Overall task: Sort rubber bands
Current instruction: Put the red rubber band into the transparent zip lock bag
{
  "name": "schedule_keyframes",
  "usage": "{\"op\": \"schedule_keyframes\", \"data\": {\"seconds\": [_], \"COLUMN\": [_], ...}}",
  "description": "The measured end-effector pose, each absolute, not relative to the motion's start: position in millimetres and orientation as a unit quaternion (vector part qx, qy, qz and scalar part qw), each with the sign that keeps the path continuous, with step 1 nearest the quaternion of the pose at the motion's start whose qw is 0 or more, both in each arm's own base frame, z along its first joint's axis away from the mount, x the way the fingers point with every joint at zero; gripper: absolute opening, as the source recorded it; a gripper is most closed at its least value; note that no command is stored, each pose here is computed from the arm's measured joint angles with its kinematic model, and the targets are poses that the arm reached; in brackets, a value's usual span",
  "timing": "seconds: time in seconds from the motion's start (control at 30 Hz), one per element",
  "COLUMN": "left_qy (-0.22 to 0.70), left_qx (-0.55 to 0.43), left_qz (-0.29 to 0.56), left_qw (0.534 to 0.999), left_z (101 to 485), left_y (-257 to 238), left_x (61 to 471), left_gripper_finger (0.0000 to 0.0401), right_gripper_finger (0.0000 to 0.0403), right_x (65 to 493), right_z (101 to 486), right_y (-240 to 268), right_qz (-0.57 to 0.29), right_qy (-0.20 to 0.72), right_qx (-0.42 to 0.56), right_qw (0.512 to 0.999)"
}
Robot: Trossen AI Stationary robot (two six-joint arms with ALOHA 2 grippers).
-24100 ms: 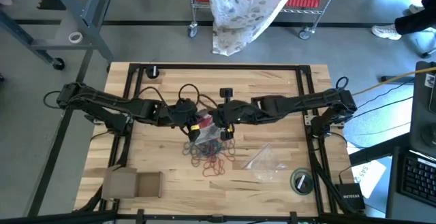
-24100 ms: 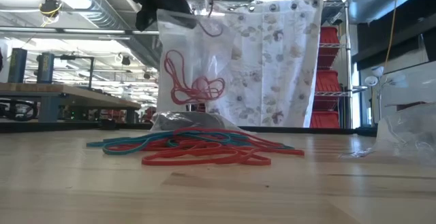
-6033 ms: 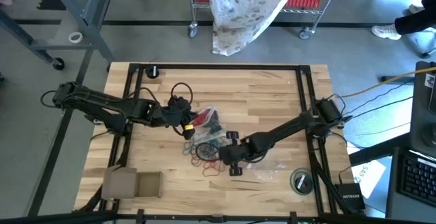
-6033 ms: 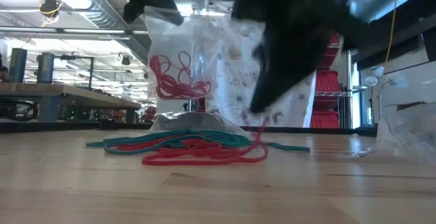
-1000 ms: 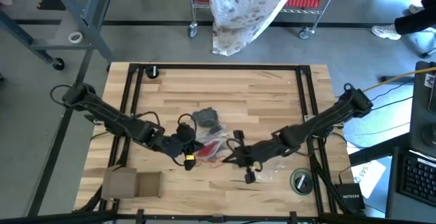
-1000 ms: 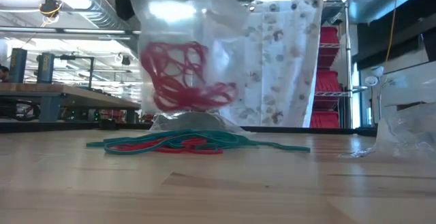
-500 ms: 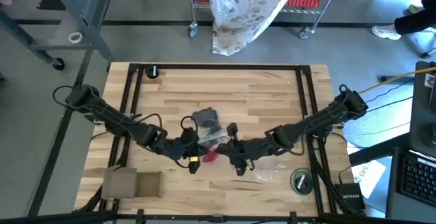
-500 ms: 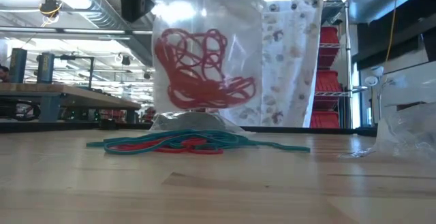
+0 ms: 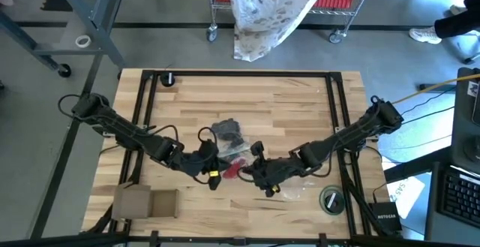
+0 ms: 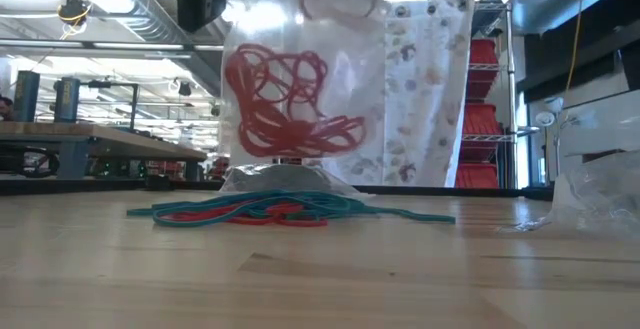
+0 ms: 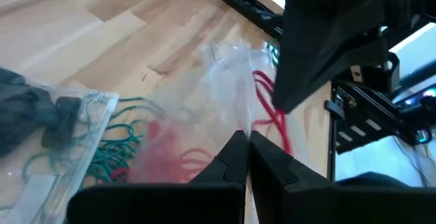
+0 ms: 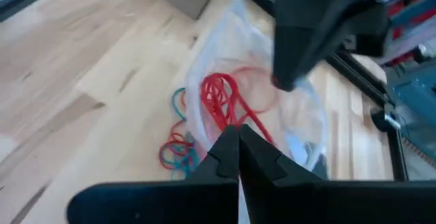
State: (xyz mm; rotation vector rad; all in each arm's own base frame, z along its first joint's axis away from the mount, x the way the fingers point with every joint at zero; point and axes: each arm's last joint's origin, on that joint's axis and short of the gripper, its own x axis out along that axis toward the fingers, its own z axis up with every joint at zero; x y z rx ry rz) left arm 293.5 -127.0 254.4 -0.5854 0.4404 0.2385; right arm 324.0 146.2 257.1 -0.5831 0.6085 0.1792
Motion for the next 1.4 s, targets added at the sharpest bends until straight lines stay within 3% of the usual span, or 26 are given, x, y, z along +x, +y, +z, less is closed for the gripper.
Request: {"op": "schedule_keyframes", "data": {"seconds": [0.13,0.33,0.6,0.77,1.0,1.4], "left_qy": [0.206,0.196,0.199,0.198,0.156,0.153], "left_qx": [-0.288,-0.281,-0.27,-0.252,-0.226,-0.21], "left_qz": [0.132,0.125,0.127,0.147,0.234,0.237], "left_qw": [0.926,0.931,0.933,0.936,0.933,0.936], "left_z": [254.5,256.7,256.2,260.1,273.1,276.2], "left_y": [-126.0,-126.9,-126.5,-122.2,-110.3,-107.8], "left_x": [293.5,294.4,294.1,289.0,275.0,273.6], "left_gripper_finger": [0.0001,0.0001,0.0001,0.0001,0.0001,0.0001], "right_gripper_finger": [0.0001,0.0005,0.0112,0.0154,0.0154,0.0116], "right_x": [324.9,329.0,330.4,331.3,341.6,384.6], "right_z": [257.8,259.6,273.9,281.2,226.5,140.6], "right_y": [145.6,138.9,141.6,146.5,156.3,145.3], "right_qz": [0.083,0.037,0.041,0.1,0.096,0.061], "right_qy": [0.292,0.29,0.282,0.298,0.362,0.386], "right_qx": [-0.275,-0.186,-0.136,-0.072,-0.086,-0.082], "right_qw": [0.912,0.938,0.949,0.947,0.923,0.917]}}
